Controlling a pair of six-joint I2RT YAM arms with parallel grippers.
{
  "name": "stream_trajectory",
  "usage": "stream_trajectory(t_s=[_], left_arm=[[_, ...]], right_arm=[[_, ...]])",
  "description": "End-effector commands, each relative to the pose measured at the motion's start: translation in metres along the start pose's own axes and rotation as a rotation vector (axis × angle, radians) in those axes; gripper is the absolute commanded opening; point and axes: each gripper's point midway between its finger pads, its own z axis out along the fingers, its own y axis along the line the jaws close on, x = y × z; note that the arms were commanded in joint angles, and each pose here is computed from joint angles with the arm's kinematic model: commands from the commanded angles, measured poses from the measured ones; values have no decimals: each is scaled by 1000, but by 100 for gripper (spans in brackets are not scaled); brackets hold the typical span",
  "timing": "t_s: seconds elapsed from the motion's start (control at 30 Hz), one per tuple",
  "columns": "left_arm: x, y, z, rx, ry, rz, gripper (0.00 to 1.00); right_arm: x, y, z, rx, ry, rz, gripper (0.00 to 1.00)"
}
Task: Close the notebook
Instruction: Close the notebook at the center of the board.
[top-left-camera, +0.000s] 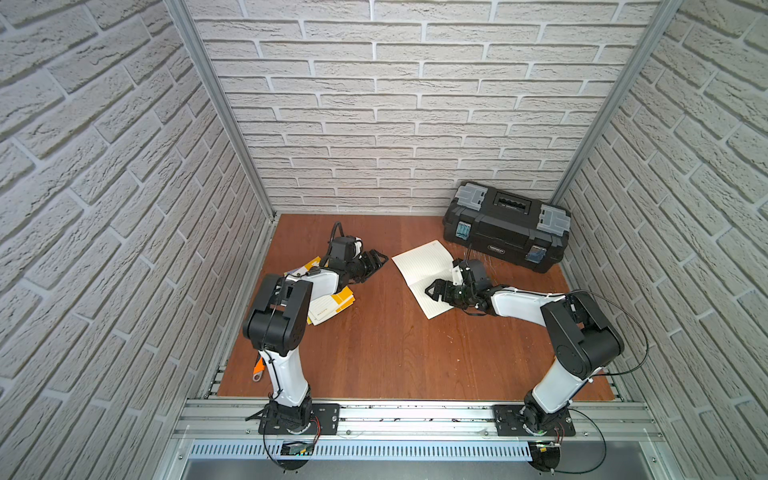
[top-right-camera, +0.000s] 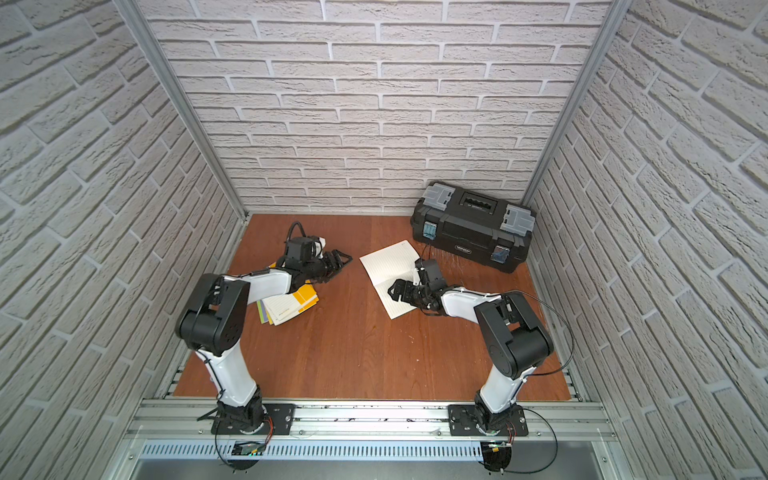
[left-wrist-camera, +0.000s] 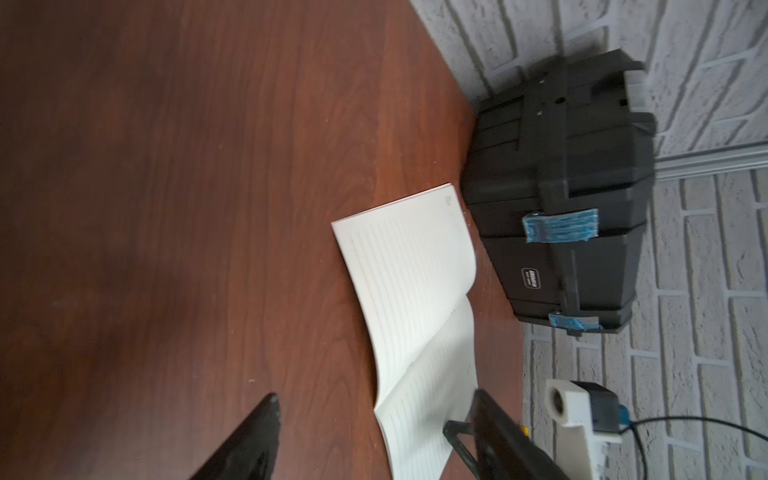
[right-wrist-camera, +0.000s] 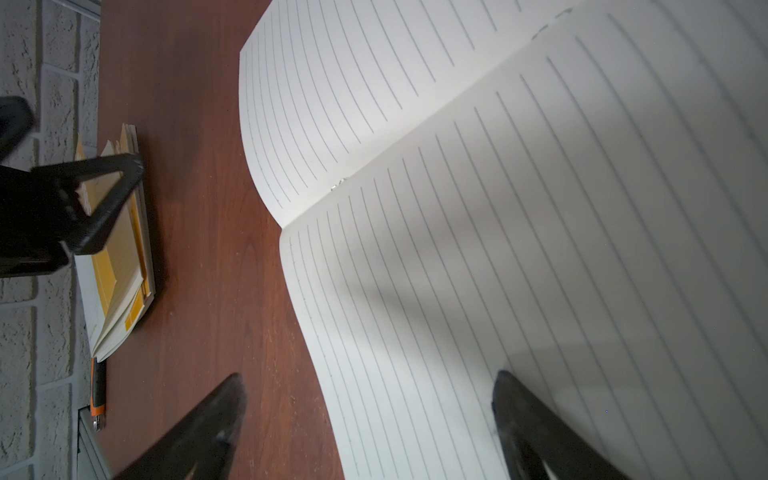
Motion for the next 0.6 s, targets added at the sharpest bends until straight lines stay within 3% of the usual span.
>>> stream_trajectory(t_s=[0.0,0.57], left_arm=[[-8,-17,13,59,-29,-3,70],[18,-8,61,73,8,-76,64]], right_arm=[[8,-6,5,7,11,6,92],[14,-9,10,-3,29,15,92]])
